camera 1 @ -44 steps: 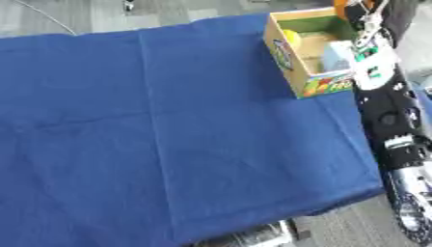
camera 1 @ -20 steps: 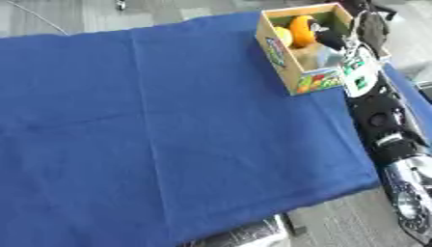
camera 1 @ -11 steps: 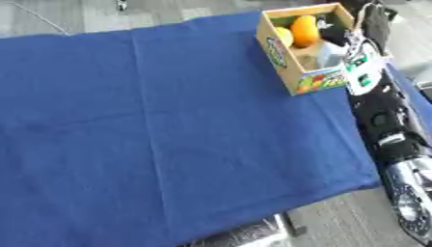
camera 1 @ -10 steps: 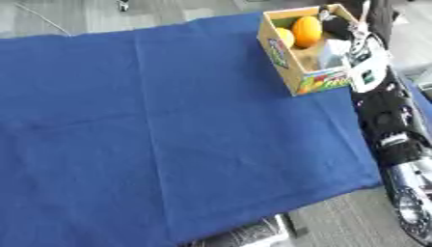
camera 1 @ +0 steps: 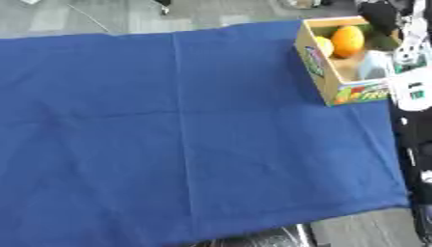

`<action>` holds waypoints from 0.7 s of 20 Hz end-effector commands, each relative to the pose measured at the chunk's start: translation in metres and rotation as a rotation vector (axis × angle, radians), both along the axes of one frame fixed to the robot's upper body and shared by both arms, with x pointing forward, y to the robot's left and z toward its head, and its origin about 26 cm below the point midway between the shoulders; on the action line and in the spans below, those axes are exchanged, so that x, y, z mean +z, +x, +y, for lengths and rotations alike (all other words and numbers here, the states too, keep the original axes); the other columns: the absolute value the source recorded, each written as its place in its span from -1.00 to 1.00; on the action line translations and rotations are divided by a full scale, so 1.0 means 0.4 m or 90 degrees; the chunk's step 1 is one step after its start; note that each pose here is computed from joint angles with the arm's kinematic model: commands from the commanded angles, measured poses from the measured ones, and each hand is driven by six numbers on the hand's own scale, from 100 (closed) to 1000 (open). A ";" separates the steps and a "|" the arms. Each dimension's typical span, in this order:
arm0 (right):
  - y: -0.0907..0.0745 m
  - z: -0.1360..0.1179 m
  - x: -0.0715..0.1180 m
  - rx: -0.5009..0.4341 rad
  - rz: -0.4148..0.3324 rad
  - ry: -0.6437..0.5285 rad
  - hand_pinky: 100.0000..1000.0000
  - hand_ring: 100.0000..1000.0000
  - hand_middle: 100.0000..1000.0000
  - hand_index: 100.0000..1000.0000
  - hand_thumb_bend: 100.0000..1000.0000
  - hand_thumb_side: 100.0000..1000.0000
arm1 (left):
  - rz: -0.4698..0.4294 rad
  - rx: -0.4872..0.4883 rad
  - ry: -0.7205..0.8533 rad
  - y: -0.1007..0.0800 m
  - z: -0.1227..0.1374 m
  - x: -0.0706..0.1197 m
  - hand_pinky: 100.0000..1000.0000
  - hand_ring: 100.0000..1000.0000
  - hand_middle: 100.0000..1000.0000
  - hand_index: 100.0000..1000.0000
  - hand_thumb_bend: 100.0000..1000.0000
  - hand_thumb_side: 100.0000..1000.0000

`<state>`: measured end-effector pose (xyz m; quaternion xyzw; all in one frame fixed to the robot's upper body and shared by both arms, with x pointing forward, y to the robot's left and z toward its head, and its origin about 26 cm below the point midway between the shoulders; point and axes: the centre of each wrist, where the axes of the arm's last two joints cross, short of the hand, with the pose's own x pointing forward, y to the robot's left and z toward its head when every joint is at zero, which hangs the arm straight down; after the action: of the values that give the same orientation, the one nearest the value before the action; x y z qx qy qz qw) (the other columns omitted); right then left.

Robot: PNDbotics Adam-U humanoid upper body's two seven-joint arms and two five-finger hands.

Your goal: Pick up the objects with one hand, pass them to the other hand, and then place them into the box on the other side of the table.

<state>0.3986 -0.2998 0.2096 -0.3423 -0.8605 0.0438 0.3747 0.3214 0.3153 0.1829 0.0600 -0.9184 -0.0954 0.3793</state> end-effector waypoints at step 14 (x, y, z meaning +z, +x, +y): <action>-0.089 0.097 -0.118 0.220 0.046 0.072 0.39 0.36 0.52 0.99 -0.54 -0.39 | 0.081 0.072 -0.015 -0.037 0.025 -0.087 0.59 0.02 0.16 0.16 -0.31 0.50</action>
<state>0.3651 -0.2626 0.1513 -0.1761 -0.8838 0.0724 0.4273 0.3080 0.3246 0.1400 0.0961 -0.8836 -0.0582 0.4546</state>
